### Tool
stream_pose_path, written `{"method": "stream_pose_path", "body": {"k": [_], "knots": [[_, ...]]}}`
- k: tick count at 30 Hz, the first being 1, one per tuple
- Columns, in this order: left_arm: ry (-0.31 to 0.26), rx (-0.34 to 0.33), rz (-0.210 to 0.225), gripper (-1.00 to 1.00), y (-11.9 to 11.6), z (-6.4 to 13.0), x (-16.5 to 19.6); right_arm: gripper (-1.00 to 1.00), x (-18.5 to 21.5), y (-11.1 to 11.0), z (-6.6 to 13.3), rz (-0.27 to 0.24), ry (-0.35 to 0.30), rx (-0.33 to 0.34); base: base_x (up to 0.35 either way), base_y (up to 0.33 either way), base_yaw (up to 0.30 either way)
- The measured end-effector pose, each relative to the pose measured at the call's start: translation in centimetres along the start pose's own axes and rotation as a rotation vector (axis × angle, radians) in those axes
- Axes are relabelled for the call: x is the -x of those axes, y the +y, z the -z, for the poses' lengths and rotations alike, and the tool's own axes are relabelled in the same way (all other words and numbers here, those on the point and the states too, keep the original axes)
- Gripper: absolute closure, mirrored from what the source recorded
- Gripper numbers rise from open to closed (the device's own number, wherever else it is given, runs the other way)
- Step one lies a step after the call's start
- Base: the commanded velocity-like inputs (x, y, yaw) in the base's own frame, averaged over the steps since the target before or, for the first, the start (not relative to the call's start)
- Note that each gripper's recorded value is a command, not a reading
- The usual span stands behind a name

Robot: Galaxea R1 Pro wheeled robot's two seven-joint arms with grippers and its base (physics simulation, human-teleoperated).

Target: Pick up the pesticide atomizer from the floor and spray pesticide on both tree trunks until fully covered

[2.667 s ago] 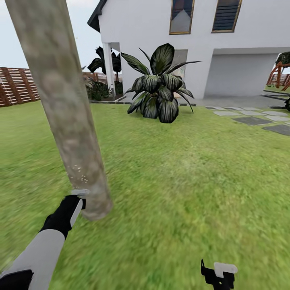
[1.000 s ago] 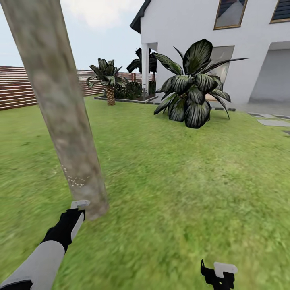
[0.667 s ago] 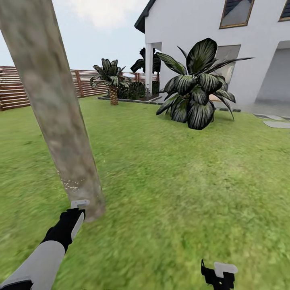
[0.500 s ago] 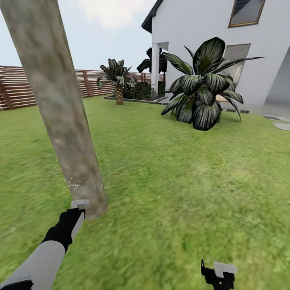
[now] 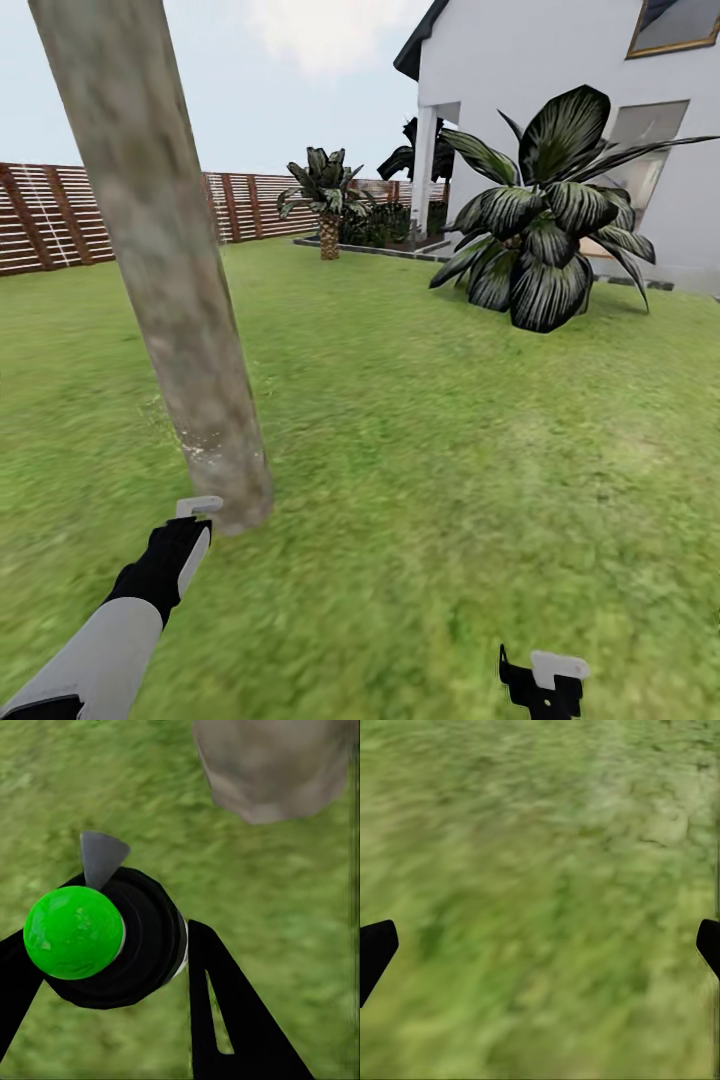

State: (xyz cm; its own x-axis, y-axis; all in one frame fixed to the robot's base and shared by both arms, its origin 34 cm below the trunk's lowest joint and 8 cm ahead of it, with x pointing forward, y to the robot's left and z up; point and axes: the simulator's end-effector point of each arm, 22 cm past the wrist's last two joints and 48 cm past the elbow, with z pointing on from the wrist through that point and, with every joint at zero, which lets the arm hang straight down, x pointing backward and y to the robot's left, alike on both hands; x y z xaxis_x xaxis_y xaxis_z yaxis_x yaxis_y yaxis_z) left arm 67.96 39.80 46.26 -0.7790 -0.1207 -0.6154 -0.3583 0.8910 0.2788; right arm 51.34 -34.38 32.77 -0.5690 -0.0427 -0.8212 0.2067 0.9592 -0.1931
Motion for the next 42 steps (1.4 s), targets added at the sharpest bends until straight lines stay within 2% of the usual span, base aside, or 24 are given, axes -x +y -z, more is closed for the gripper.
{"method": "stream_pose_path", "body": {"k": [18,36,42], "knots": [[0.000,-0.003,0.002,1.00,-0.16,0.05,0.04,-1.00,0.00,-0.03,0.00,-0.001,0.000,-0.002,0.111,-0.272,0.006],[0.004,-0.010,0.007,1.00,-0.36,0.04,-0.13,-1.00,0.01,-0.01,0.00,0.000,0.000,-0.001,0.115,-0.271,0.263],[-0.006,-0.003,0.010,1.00,0.11,0.03,0.40,-1.00,-0.03,0.00,-0.02,0.000,0.001,-0.001,-0.134,-0.202,0.228]]}}
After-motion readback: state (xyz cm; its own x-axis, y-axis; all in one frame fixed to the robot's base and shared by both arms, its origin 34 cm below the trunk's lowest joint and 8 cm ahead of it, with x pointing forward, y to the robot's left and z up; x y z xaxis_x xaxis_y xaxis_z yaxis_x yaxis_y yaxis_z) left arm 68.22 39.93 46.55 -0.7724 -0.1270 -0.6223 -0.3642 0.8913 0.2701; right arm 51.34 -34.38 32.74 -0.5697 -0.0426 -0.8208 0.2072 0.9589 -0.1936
